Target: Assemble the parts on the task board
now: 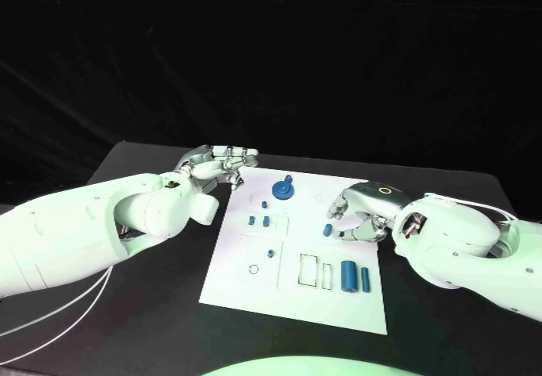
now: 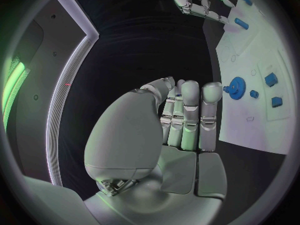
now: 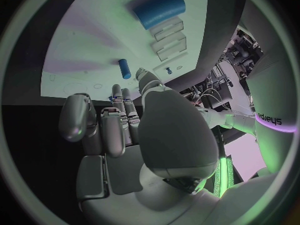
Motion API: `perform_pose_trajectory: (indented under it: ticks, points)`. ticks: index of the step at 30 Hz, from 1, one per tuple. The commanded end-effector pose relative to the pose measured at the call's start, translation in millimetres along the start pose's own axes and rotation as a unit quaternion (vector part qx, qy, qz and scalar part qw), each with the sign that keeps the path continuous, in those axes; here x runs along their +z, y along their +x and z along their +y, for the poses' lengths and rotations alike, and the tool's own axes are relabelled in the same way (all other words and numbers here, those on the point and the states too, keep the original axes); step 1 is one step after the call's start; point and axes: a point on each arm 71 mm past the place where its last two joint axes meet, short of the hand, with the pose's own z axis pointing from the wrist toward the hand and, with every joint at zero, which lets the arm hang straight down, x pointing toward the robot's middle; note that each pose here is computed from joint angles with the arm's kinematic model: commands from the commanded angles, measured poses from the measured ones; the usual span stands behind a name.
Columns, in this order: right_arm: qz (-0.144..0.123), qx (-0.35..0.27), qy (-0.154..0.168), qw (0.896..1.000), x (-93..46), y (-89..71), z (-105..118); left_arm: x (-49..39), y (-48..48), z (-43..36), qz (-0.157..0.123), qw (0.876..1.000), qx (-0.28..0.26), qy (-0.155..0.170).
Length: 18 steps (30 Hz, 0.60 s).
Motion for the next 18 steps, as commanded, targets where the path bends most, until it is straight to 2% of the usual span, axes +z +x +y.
perform_pose_trajectory:
  ticks: [1,18]
  points:
    - [0.028,-0.02,0.007,0.999,1.6,5.4,-0.8,0.4,2.0,-0.7,0.007,1.0,0.0,0.004]
    - [0.02,-0.01,0.003,1.0,19.7,16.7,2.4,0.2,2.2,-0.1,0.01,1.0,0.0,0.002]
